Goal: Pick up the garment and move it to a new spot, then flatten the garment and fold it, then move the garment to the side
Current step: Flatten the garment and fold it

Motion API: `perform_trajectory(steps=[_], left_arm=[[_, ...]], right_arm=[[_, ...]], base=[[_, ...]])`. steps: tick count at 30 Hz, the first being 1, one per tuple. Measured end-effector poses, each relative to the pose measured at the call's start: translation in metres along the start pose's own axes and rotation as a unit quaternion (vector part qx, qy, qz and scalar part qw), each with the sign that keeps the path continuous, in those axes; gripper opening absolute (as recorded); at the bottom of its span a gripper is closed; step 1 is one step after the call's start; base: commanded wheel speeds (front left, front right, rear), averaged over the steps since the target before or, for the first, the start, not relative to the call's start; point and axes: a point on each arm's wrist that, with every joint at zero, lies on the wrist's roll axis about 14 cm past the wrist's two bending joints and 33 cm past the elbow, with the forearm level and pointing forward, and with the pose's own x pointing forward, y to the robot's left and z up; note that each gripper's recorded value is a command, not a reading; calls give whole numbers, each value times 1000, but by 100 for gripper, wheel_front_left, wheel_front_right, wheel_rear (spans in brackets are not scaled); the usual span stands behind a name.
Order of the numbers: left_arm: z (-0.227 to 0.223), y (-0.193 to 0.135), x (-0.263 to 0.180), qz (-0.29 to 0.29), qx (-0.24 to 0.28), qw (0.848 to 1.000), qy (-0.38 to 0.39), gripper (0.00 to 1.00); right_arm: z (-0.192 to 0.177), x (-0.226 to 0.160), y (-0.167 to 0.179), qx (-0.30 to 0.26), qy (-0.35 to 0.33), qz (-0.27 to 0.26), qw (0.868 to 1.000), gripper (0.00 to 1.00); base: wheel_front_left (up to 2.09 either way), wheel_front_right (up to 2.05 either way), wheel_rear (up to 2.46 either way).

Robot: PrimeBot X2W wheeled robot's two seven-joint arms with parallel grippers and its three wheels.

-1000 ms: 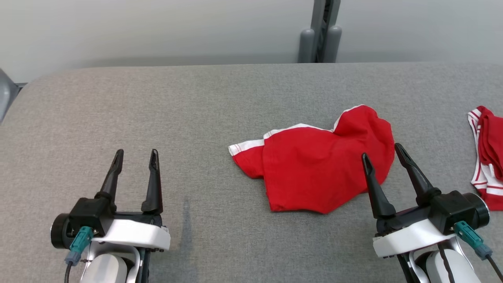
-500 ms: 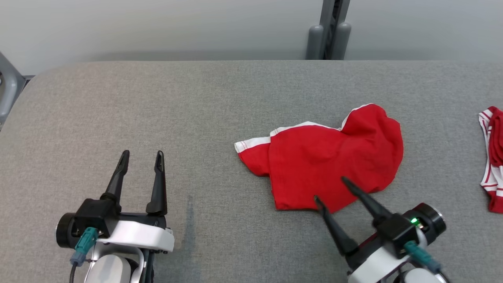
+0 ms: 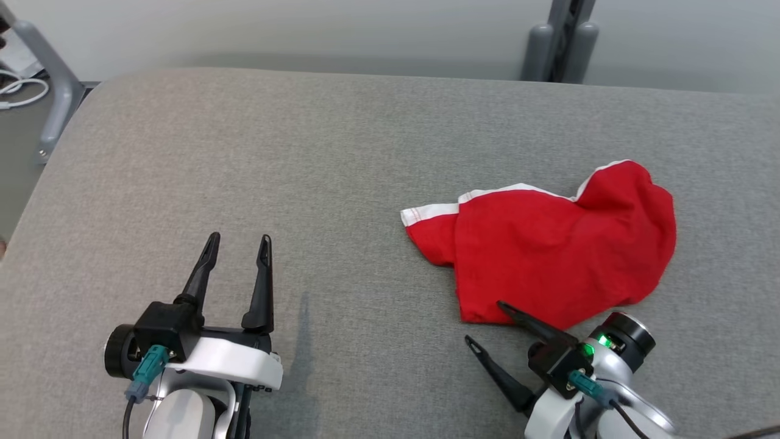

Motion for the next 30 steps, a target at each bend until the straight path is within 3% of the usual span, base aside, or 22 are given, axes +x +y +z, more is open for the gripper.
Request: perform_trajectory(steps=[11, 12, 13, 14, 22, 30], left_arm=[[-4, 18, -11, 26, 2, 1000, 10, 100], [-4, 18, -12, 27, 0, 1000, 10, 100], [-4, 19, -12, 28, -1, 1000, 10, 100], [-4, 18, -13, 28, -1, 1000, 10, 100], [0, 16, -16, 27, -5, 1000, 4, 100], [9, 10, -17, 21, -18, 1000, -9, 100]], right_arm=[[-29, 23, 2, -11, 49, 20, 999, 98], [-30, 24, 2, -10, 51, 20, 998, 41], [-31, 25, 1, -10, 53, 18, 998, 6], [-31, 26, -1, -10, 53, 16, 998, 0], [-14, 31, 1, 4, 27, 5, 1000, 0], [56, 49, -4, 9, -65, 2, 998, 0]], base=[[0, 0, 0], [0, 0, 0], [0, 0, 0], [0, 0, 0], [0, 0, 0], [0, 0, 0]])
